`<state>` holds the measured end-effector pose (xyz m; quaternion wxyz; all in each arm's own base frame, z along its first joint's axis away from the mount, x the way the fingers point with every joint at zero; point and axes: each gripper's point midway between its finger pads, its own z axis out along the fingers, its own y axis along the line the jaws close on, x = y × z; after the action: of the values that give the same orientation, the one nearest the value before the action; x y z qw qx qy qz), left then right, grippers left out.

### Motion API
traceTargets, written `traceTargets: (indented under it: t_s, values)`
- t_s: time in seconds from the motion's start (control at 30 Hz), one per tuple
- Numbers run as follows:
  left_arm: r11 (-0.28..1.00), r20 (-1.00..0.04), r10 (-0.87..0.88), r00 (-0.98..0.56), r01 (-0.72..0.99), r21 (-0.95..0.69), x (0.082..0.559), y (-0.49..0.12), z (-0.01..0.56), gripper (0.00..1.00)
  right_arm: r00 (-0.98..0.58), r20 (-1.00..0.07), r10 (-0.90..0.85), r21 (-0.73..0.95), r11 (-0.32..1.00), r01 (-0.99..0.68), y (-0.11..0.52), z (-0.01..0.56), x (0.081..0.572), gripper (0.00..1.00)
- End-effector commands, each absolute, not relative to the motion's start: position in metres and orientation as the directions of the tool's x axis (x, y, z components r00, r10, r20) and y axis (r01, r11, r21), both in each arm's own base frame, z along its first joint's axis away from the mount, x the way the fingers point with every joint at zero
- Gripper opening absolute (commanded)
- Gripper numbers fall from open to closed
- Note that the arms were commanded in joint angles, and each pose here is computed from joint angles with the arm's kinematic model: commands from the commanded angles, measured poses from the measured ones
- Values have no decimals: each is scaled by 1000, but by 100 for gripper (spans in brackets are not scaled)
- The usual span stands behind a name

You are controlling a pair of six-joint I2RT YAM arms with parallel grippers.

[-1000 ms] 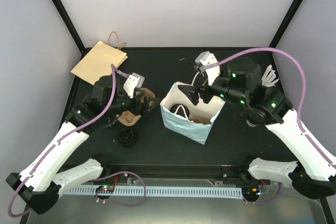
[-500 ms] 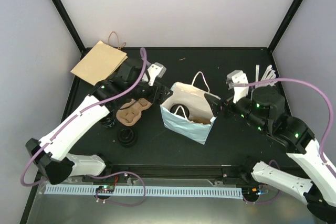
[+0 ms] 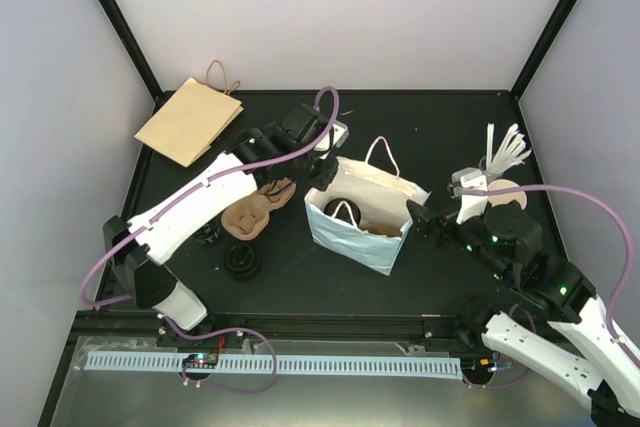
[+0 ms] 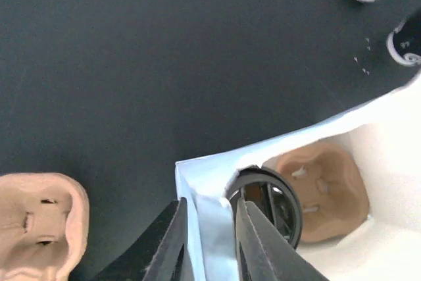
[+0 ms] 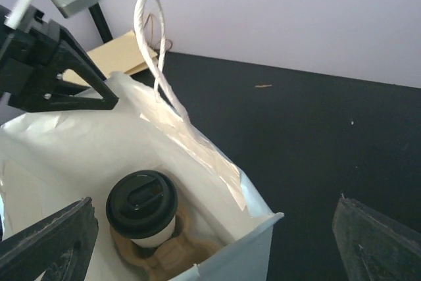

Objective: Pack the takeout coffee

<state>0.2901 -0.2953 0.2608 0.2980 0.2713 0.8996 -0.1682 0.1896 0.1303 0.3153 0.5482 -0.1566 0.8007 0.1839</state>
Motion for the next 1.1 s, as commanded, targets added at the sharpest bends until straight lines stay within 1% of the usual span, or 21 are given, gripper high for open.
traceTargets:
  t_s: [0.0, 0.03, 0.13, 0.23, 0.4, 0.6, 0.8, 1.07]
  values:
    - [847, -588, 387, -711, 526, -79, 299, -286, 261, 14, -292, -956, 36, 160, 896, -413, 119, 329, 190, 100]
    - [852, -587, 383, -713, 519, -74, 300, -285, 261, 10, -293, -956, 34, 158, 898, -411, 118, 328, 190, 100]
    - [857, -598, 378, -707, 512, -64, 304, -285, 267, 4, -302, -953, 18, 146, 902, -407, 116, 322, 189, 100]
    - [859, -623, 374, -687, 510, -47, 308, -283, 276, 2, -310, -951, 7, 137, 906, -401, 115, 317, 189, 100]
    - [872, -647, 358, -674, 490, -27, 319, -277, 281, 2, -309, -951, -1, 128, 909, -396, 115, 315, 190, 100]
    - [884, -669, 314, -674, 465, -54, 337, -273, 287, 1, -323, -946, -9, 123, 915, -385, 116, 310, 194, 100]
    - [882, -684, 232, -692, 447, -152, 371, -279, 294, 2, -365, -931, -9, 116, 941, -319, 110, 301, 200, 100]
    - [894, -666, 156, -730, 391, -219, 426, -277, 283, 2, -375, -927, 13, 131, 948, -291, 101, 299, 196, 100]
